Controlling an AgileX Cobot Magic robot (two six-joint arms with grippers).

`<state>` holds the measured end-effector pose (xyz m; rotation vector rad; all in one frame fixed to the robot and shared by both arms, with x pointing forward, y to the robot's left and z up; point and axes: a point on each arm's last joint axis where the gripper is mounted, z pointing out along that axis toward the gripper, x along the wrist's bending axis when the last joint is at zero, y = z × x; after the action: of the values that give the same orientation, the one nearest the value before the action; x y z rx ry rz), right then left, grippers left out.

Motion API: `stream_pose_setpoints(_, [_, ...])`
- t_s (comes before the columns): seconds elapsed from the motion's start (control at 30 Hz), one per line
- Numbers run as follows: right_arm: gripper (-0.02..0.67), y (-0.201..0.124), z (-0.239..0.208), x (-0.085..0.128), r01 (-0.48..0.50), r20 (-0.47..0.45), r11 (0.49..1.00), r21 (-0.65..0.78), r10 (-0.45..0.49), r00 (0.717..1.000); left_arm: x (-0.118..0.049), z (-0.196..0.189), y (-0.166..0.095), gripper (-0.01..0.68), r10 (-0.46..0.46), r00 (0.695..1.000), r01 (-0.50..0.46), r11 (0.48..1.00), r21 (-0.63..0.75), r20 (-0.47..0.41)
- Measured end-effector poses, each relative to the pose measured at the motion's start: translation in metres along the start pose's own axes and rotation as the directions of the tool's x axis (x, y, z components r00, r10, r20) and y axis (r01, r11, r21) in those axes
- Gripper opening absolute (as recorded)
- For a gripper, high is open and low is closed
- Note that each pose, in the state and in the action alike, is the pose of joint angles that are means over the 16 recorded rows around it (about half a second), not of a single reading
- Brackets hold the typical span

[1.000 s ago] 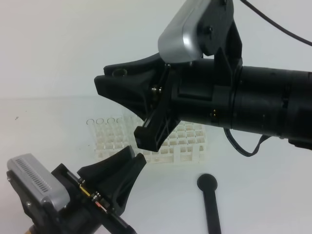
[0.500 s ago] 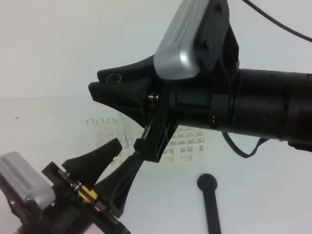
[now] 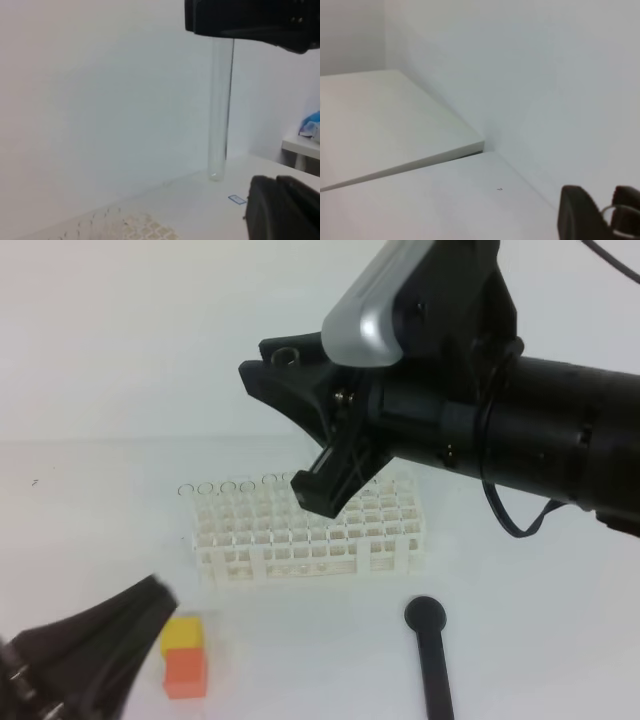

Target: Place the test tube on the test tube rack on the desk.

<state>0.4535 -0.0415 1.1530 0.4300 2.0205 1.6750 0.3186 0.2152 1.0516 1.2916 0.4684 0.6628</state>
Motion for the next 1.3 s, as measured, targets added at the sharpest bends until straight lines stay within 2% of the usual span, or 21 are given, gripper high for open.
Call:
stream_pose_setpoints(0.37, [0.120, 0.001, -0.002, -0.003, 0.000, 0.029, 1.000, 0.003, 0.000, 1.000, 0.004, -0.048, 0.013, 0.000, 0.025, 0.999, -0.025, 1.000, -0.006, -0.048])
stream_pose_setpoints(0.5, [0.120, 0.001, -0.002, -0.003, 0.000, 0.029, 1.000, 0.003, 0.000, 1.000, 0.007, -0.060, 0.016, 0.000, 0.037, 0.993, -0.041, 0.999, -0.027, -0.113])
stream_pose_setpoints(0.63, [0.120, 0.001, -0.002, -0.003, 0.000, 0.032, 1.000, 0.004, 0.000, 0.999, 0.011, -0.068, 0.018, 0.000, 0.060, 0.974, -0.072, 0.996, -0.046, -0.219])
stream_pose_setpoints(0.8, [0.120, 0.001, -0.002, -0.003, 0.000, 0.038, 1.000, 0.005, 0.000, 0.999, 0.017, -0.075, 0.021, 0.000, 0.096, 0.916, -0.125, 0.991, -0.049, -0.389])
stream_pose_setpoints(1.03, [0.120, 0.001, -0.002, -0.004, -0.002, 0.041, 1.000, 0.005, 0.002, 0.999, 0.026, -0.082, 0.022, 0.000, 0.139, 0.788, -0.182, 0.983, -0.010, -0.599])
stream_pose_setpoints(1.17, [0.120, 0.002, -0.002, -0.004, -0.015, 0.039, 1.000, 0.007, 0.014, 0.999, 0.029, -0.085, 0.017, 0.000, 0.145, 0.726, -0.161, 0.986, 0.039, -0.673])
stream_pose_setpoints(1.3, [0.120, 0.001, -0.002, -0.004, -0.037, 0.049, 0.999, 0.019, 0.036, 0.998, 0.033, -0.087, 0.006, 0.000, 0.136, 0.686, -0.098, 0.991, 0.094, -0.715])
